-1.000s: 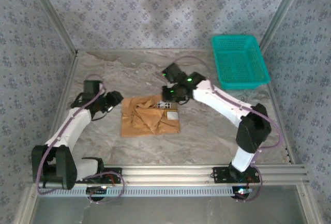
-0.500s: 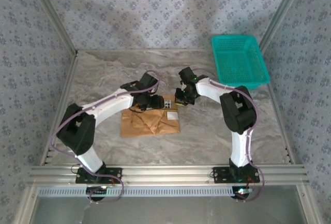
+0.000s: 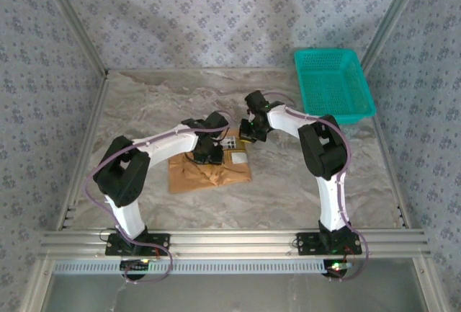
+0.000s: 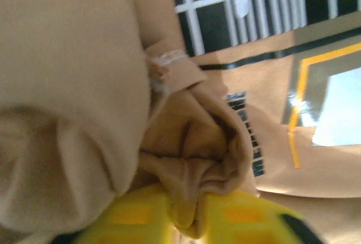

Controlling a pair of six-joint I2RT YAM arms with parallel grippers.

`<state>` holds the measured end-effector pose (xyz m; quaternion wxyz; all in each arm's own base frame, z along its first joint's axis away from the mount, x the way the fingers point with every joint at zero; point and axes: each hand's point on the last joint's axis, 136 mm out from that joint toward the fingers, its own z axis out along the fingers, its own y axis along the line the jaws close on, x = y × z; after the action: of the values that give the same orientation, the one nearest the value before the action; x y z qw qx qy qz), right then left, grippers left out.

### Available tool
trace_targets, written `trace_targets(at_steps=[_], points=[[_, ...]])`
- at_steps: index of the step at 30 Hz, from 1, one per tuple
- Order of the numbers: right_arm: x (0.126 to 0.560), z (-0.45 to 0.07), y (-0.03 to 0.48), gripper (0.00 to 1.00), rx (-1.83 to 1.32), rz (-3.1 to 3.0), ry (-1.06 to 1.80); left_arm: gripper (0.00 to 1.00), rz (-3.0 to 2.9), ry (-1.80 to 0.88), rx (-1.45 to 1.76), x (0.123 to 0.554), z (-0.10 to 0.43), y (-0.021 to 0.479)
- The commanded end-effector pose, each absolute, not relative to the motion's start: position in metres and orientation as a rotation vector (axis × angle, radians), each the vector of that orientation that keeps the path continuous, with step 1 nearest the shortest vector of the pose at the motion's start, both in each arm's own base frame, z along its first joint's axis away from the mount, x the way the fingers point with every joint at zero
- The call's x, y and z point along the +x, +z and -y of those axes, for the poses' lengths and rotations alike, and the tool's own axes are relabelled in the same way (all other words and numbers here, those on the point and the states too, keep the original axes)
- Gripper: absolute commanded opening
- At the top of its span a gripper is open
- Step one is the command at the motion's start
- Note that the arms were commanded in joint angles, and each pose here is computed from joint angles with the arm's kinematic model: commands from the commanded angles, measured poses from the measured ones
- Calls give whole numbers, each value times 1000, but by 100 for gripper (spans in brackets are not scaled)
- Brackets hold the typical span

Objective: Fold the inside-out t-shirt

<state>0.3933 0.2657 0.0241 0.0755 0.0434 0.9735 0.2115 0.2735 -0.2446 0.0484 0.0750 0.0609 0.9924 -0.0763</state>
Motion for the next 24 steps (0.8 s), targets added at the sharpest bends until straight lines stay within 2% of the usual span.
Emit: trace_targets(at_steps=[1, 6, 15, 17, 19, 21, 24], points=[[385, -251, -1, 4, 179, -3006, 481, 8, -2965, -109, 196, 266, 223, 58], [374, -235, -13, 2, 247, -3050, 380, 8, -2894, -60, 118, 259, 199, 82], [379, -237, -4, 2, 223, -3028, 335, 16, -2897, -105, -169, 196, 145, 70], [383, -240, 1, 2, 206, -3021, 340, 28, -2868, -114, -247, 183, 130, 70], [384, -243, 5, 2, 190, -3015, 344, 49, -2819, -134, -302, 176, 118, 76], [385, -248, 11, 3, 165, -3010, 353, 61, -2751, -140, -337, 176, 106, 87], [385, -254, 22, 4, 131, -3001, 356, 63, -2661, -183, -338, 187, 100, 109]])
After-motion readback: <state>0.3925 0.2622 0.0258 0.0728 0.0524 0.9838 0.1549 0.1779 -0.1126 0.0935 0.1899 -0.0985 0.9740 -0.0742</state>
